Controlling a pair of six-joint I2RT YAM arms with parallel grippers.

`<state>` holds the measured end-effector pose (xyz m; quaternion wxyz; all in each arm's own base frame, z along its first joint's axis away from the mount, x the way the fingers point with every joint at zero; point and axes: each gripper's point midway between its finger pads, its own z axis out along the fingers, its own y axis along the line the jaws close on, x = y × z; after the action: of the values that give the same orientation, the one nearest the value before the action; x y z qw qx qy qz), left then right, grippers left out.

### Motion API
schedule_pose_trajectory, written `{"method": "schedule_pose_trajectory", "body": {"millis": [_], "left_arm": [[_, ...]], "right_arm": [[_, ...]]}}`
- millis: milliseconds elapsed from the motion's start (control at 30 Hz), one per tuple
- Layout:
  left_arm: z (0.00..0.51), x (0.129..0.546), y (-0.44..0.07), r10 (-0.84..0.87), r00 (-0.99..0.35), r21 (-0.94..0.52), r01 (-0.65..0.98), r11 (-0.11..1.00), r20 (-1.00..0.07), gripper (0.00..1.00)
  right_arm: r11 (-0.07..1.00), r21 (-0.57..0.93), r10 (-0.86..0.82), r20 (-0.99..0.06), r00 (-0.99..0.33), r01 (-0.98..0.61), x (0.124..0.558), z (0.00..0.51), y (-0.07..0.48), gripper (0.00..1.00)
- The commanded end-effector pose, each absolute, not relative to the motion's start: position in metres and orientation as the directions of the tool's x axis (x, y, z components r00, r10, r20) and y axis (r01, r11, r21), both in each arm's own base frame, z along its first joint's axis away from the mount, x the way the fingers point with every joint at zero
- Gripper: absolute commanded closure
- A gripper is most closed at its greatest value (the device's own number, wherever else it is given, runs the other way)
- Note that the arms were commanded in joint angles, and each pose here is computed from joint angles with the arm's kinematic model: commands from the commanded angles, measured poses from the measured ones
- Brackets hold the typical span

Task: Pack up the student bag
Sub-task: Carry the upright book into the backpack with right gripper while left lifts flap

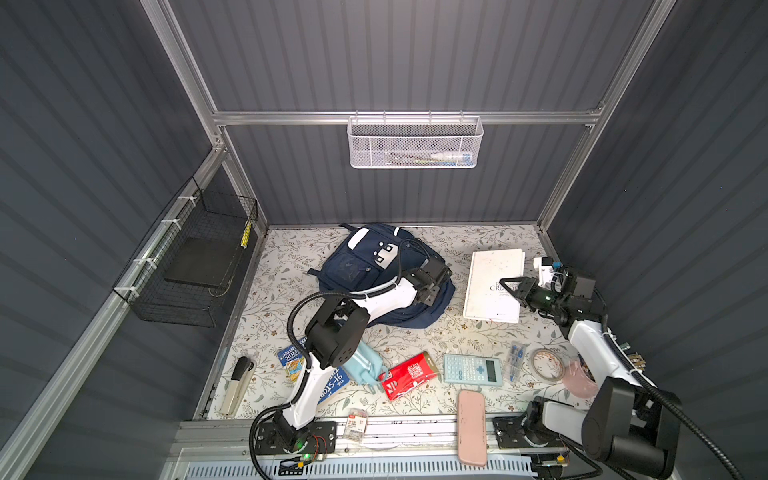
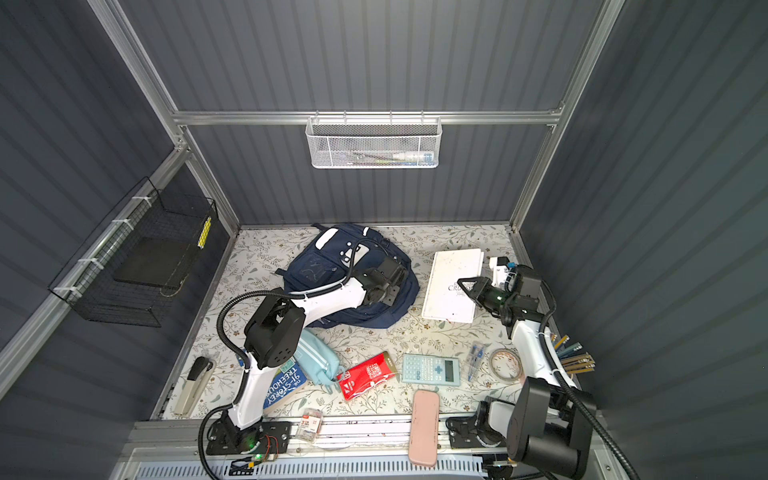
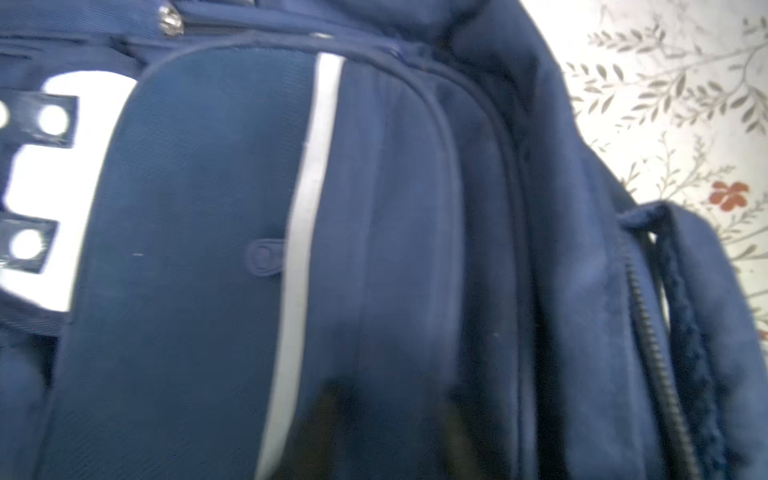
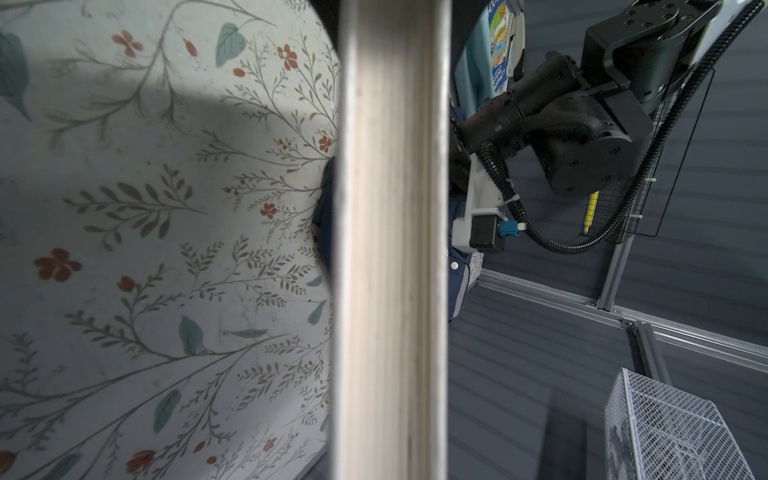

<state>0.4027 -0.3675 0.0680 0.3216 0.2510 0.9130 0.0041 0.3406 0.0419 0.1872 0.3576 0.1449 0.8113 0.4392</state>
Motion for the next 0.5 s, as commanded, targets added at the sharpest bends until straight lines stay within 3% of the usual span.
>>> {"method": "schedule_pose_trajectory", "body": {"millis": [0,133,267,467], "left_arm": [[0.110,0.407,-0.359,0.440,-0.651,0.179,0.429,0.886,-0.618,1.00],[0.170,0.413,-0.354,0.340,-0.656,0.037,0.429,0.902,-0.674,1.00],[0.232,0.414,-0.345,0.309,-0.604,0.019,0.437,0.899,-0.735,1.00],[0.275,0.415,-0.333,0.239,-0.600,-0.084,0.460,0.884,-0.763,1.00]], "right_arm": [[0.558,0.818,0.541,-0.485,-0.687,-0.138,0.340,0.198,0.046,1.00],[0.513,0.850,0.566,-0.441,-0.697,-0.122,0.339,0.196,0.054,1.00],[0.495,0.858,0.554,-0.433,-0.711,-0.138,0.340,0.201,0.081,1.00],[0.421,0.888,0.563,-0.417,-0.714,-0.186,0.355,0.223,0.134,1.00]]}}
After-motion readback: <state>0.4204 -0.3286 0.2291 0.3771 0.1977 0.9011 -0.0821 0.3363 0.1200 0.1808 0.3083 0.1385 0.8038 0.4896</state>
